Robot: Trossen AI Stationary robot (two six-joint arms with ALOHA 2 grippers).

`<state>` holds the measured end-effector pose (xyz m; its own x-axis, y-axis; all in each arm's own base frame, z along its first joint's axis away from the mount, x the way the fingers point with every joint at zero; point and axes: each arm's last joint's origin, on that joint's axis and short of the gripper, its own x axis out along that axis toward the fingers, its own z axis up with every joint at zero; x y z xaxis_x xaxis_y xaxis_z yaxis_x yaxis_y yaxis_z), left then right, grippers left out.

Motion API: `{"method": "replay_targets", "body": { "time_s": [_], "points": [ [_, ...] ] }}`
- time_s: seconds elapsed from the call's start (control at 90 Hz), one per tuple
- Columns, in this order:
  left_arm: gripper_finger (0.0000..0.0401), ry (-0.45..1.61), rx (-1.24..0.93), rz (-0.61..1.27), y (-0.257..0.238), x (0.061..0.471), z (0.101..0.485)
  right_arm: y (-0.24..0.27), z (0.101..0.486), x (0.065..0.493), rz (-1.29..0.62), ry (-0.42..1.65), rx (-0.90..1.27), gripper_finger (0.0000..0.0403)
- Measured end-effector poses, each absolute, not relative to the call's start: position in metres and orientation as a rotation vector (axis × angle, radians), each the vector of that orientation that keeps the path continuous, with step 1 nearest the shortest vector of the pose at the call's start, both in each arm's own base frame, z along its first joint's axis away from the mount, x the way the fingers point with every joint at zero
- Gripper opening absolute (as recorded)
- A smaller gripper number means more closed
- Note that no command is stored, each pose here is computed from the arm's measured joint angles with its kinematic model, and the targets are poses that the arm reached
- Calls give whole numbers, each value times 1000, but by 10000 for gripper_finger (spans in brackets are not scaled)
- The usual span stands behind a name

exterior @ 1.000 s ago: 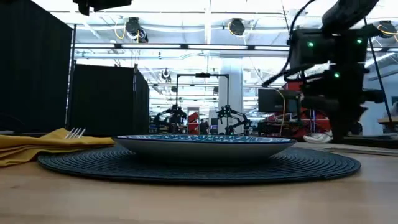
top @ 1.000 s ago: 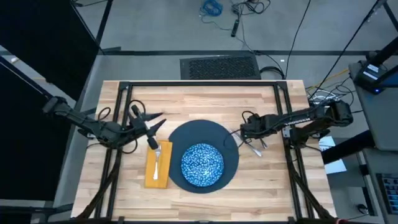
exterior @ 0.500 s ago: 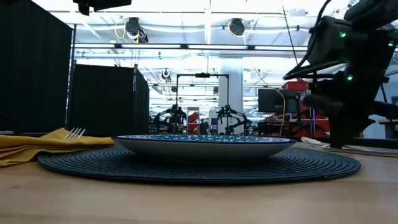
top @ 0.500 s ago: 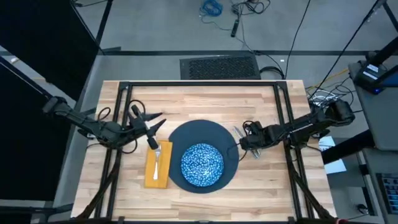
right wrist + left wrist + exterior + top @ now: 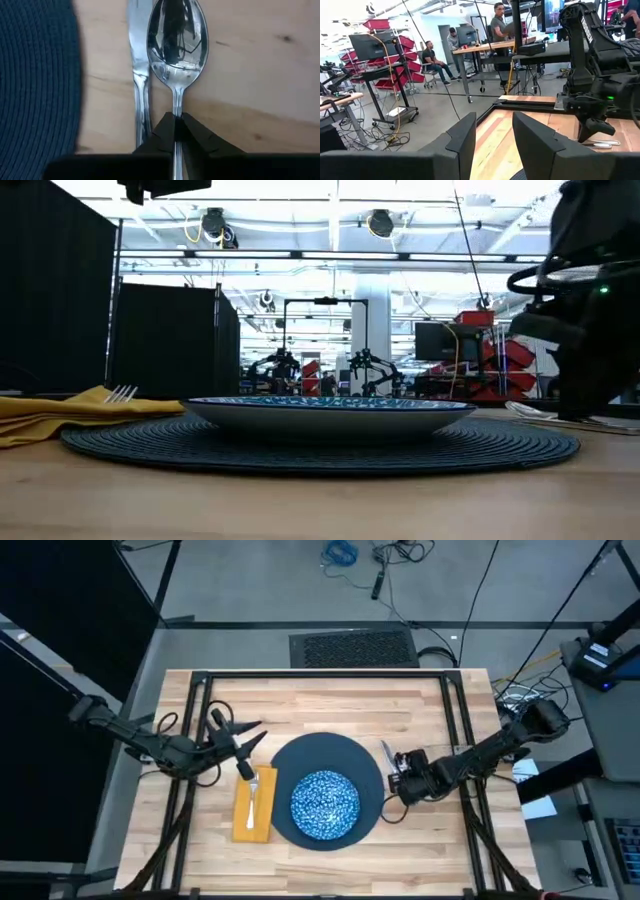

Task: Set table place
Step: Put the spoon to the left of the table knife, then adjust the table knife

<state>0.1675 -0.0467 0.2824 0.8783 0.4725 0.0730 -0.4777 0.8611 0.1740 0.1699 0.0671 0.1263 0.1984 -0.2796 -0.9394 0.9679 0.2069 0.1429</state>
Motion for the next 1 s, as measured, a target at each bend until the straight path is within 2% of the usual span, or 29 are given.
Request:
{"method": "replay_targets", "body": {
  "time_s": [0.233, 0.422, 0.811, 1.0],
  "points": [
    [115, -35, 165, 494, -47, 168, 282, 58, 126, 161, -1195, 1012, 888, 0],
    [115, -40, 166, 465, -48, 168, 283, 53, 126, 161, -1203, 1037, 880, 5],
    [115, -40, 167, 465, -48, 168, 282, 53, 126, 162, -1204, 1035, 878, 90],
    [115, -40, 167, 465, -48, 168, 282, 52, 142, 163, -1254, 1056, 746, 115]
  ]
}}
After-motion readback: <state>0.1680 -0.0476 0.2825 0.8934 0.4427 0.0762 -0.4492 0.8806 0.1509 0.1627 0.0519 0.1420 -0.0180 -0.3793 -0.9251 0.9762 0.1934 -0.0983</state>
